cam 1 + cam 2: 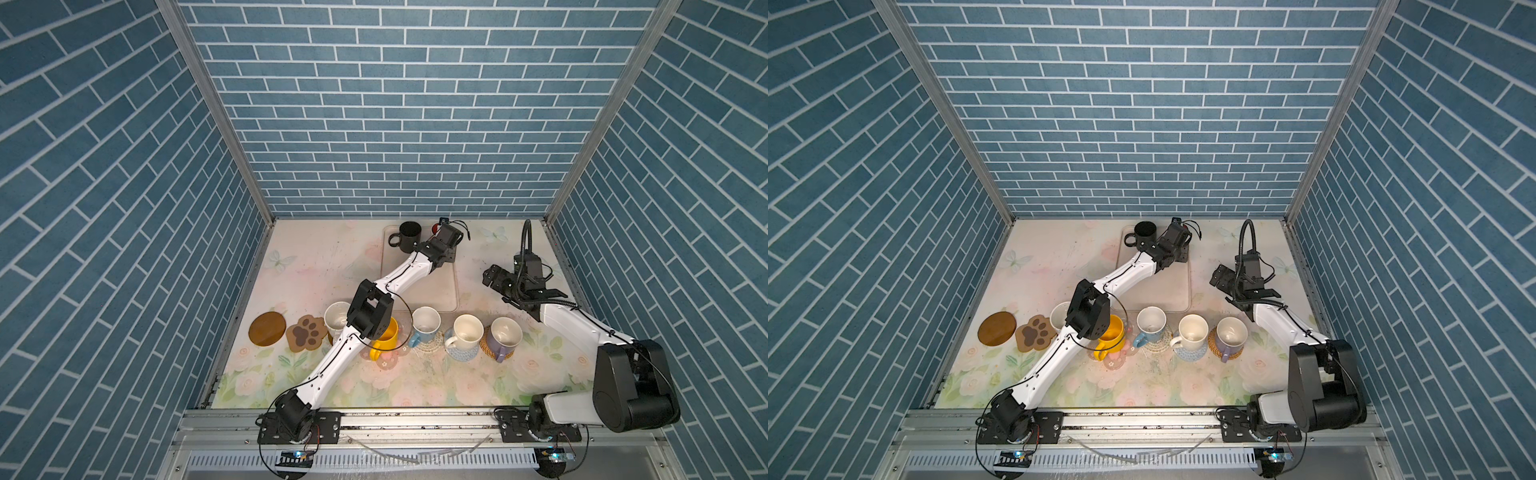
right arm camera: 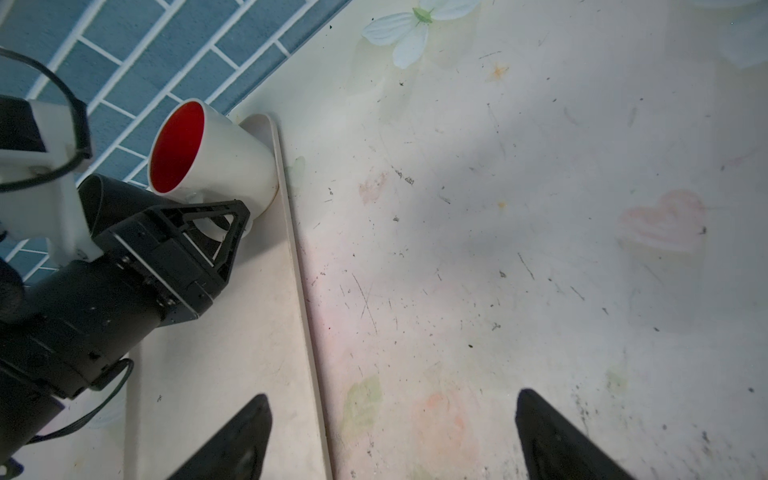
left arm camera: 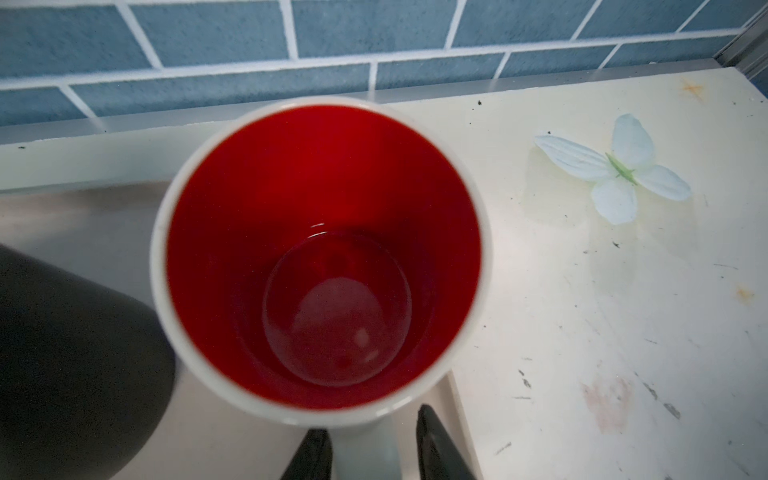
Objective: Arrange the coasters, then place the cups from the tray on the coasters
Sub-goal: 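Lower left gripper onto the red-lined mug's rim and close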
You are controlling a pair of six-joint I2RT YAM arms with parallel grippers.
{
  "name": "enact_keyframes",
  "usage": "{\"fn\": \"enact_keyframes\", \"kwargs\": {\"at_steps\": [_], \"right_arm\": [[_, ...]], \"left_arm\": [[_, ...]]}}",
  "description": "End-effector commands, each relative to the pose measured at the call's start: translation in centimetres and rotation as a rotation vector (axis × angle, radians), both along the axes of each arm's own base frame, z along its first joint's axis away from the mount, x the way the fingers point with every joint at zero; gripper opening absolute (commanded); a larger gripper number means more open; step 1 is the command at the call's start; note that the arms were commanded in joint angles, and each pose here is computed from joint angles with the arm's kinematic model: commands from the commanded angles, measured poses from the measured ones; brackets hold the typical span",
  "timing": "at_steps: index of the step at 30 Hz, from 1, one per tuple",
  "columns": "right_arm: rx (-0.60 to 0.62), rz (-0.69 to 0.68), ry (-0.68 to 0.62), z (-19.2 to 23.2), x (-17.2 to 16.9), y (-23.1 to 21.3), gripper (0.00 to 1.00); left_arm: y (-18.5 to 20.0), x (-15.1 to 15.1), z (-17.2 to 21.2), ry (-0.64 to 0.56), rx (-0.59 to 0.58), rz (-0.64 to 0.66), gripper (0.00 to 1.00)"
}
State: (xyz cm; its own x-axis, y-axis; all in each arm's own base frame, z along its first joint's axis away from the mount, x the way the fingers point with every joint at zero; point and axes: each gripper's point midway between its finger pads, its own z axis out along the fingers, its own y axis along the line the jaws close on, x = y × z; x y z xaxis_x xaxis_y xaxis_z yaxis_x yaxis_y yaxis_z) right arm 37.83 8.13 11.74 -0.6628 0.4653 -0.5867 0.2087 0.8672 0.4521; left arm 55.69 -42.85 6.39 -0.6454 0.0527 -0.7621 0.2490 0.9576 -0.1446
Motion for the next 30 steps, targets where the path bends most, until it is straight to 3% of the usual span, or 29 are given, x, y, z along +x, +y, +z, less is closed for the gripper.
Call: {"fn": "enact_keyframes", "kwargs": {"at_steps": [1,8,15,21,30], "right_arm": [[0.017,-0.008,0.024,-0.5,-0.6,0.0,0.92],[0.035,0.008,0.028,-0.4,-0.7,0.4,0.92],[0.086,0.048,0.013,0.1,-0.7,1.5,0.99],[0.082,0.053,0.015,0.5,-1.0,1.4,0.99],[0.053,0.058,0.010,1.6,-2.0,0.9,0.99]], "left_arm": [[-0.1,0.3,-0.1,-0.006,-0.015,-0.003,0.29],[-0.5,-0.2,0.9,-0.020,-0.001,-0.040,0.16],[-0.7,-1.0,2.3,-0.032,0.018,-0.074,0.05],[-1.0,-1.6,4.5,-0.061,0.025,-0.102,0.00],[-0.8,-2.9,7.3,-0.097,0.037,-0.126,0.00]]}}
